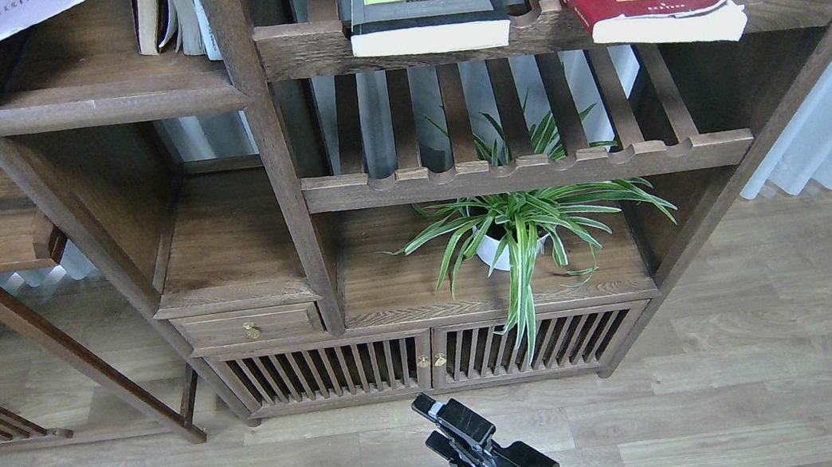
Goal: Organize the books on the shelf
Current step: 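Place the white book upright on the upper shelf with the left gripper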
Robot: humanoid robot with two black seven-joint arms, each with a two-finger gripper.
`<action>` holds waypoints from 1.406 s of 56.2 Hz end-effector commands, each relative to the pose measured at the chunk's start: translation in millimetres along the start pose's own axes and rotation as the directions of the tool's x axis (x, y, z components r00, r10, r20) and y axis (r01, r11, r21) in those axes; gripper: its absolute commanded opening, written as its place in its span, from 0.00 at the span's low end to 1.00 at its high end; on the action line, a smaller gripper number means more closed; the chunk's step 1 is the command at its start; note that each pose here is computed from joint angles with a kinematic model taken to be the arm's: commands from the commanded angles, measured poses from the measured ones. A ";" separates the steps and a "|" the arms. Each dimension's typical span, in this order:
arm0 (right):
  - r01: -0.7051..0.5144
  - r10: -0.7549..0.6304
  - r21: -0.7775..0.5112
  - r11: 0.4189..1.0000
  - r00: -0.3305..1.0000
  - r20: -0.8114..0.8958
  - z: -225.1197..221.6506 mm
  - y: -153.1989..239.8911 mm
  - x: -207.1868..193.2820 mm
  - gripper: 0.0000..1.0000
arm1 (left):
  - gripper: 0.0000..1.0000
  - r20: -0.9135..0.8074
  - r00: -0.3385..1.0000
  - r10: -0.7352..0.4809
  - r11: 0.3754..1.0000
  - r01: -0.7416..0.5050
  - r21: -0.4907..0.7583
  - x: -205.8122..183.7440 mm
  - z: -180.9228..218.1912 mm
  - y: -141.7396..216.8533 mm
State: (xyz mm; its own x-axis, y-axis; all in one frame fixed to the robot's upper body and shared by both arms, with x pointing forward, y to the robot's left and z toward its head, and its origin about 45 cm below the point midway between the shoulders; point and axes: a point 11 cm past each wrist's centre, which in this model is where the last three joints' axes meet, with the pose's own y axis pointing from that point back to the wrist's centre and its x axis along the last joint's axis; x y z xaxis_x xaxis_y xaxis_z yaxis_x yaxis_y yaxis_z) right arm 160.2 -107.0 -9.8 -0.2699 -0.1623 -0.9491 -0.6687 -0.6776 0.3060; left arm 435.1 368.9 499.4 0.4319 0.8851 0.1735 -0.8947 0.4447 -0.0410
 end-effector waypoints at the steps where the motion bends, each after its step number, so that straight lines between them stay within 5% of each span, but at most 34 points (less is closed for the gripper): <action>1: 0.000 0.000 0.000 1.000 1.000 0.000 0.0 0.0 0.0 0.99 | 0.06 -0.007 1.000 0.023 1.000 -0.022 0.016 10.3 7.3 -19.7; 47: 0.004 -0.004 -0.002 1.000 1.000 0.001 0.6 -0.5 -1.3 0.99 | 0.06 -0.140 0.990 0.014 0.999 -0.019 -0.031 -17.8 -0.8 -116.2; 73: 0.010 -0.010 -0.004 1.000 1.000 0.002 1.3 -1.3 -3.1 0.99 | 0.07 -0.148 0.988 0.035 0.995 -0.048 -0.082 -19.8 -33.5 -117.9; 79: 0.010 -0.010 -0.004 1.000 1.000 0.004 1.9 -1.1 -3.1 0.99 | 0.29 -0.137 0.991 0.010 0.997 -0.020 -0.068 -31.9 -37.1 -124.6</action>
State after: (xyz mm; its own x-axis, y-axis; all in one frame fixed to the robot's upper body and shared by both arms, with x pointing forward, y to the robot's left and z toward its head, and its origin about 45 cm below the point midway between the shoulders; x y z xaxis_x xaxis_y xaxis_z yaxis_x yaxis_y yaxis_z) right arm 161.0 -104.7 -7.1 -0.2647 -0.1537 -0.9520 -0.6690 -0.6817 0.2961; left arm 536.1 301.7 467.4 0.4151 0.9094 0.0251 -0.9010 0.4148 -0.1270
